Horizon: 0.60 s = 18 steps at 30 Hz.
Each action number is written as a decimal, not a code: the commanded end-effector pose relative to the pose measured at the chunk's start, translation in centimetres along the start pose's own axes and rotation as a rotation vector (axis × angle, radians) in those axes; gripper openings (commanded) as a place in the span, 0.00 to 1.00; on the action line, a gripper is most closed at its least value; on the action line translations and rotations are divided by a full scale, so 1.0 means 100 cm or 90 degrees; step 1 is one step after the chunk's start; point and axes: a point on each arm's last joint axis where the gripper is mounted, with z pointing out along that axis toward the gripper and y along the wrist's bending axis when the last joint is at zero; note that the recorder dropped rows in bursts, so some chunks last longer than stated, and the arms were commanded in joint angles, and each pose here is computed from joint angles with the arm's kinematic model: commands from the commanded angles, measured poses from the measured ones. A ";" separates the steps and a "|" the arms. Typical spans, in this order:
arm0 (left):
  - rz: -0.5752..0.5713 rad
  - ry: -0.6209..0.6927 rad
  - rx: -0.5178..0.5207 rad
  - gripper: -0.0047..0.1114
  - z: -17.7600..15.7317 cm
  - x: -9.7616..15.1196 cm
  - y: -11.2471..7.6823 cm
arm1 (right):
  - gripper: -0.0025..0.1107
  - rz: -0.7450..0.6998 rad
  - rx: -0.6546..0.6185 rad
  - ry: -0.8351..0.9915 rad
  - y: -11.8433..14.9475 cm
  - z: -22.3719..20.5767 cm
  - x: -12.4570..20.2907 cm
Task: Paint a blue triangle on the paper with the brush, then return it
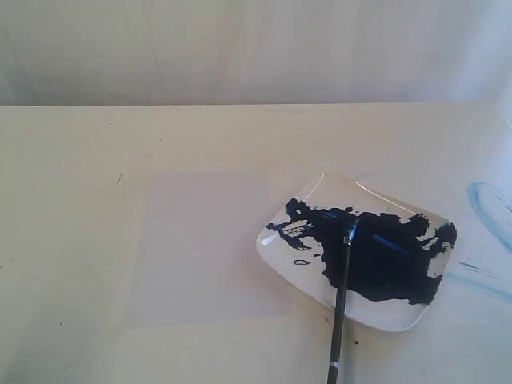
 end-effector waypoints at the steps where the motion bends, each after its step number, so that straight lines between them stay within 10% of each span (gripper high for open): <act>1: -0.001 0.001 0.004 0.04 0.000 0.001 0.000 | 0.02 -0.004 -0.002 -0.005 0.000 0.000 0.000; 18: -0.001 0.001 0.004 0.04 0.000 0.001 0.000 | 0.02 -0.004 -0.004 -0.018 0.000 0.000 -0.002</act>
